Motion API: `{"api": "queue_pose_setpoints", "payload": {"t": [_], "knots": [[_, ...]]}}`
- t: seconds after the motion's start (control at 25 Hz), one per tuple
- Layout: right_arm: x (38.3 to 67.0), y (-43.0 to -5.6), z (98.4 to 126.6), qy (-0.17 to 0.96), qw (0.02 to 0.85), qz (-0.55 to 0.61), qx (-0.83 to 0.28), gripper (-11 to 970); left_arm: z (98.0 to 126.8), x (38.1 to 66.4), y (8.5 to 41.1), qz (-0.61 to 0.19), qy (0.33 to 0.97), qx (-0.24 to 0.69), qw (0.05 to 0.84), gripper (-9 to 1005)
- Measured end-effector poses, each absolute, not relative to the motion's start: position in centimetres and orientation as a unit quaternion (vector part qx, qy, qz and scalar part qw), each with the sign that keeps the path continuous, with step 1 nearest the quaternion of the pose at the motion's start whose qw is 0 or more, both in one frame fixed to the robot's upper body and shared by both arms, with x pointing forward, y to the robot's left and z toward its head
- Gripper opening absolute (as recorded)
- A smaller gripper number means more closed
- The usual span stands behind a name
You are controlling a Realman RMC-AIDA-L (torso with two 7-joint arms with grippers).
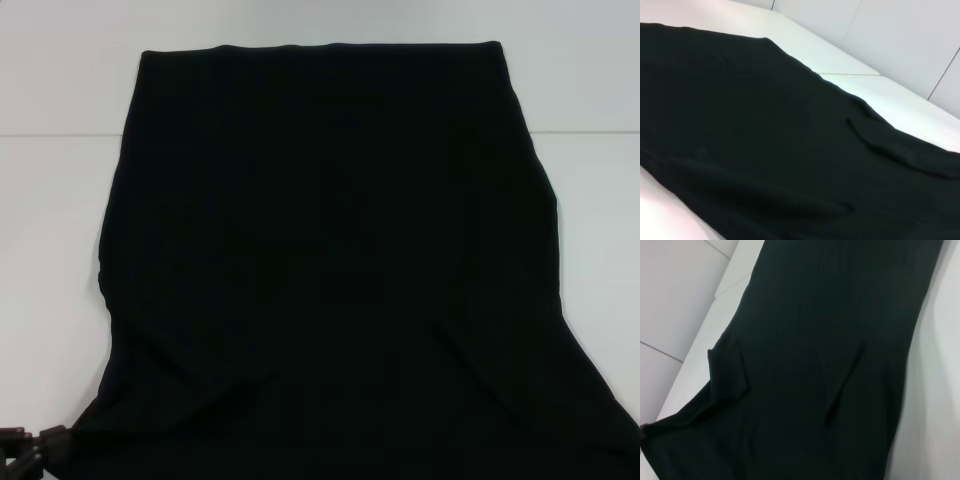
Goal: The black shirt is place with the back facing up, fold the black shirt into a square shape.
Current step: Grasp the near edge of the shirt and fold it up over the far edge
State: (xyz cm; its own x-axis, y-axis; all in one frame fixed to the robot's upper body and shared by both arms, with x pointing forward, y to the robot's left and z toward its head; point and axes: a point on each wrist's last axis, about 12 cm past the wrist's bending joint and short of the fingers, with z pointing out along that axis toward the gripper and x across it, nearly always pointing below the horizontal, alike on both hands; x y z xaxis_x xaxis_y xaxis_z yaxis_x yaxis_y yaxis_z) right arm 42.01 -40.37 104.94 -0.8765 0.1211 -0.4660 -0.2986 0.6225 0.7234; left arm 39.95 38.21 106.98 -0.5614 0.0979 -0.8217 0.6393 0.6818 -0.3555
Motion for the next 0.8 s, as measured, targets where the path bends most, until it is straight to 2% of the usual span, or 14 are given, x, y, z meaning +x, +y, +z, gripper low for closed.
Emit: {"api": "queue_pose_setpoints", "payload": {"t": [0.16,0.28,0.8], "knots": [[42.3,-40.7,105.3,0.864,0.256,0.431,-0.046,12,107.3,40.4,38.2,-0.334,0.818,0.221,0.414,19],[43.8,-40.6,106.1,0.858,0.271,0.433,-0.053,12,107.6,41.1,38.1,-0.335,0.815,0.225,0.416,20],[53.8,-36.8,109.4,0.843,0.344,0.397,-0.116,12,110.5,53.4,35.9,-0.314,0.802,0.230,0.454,20]]}}
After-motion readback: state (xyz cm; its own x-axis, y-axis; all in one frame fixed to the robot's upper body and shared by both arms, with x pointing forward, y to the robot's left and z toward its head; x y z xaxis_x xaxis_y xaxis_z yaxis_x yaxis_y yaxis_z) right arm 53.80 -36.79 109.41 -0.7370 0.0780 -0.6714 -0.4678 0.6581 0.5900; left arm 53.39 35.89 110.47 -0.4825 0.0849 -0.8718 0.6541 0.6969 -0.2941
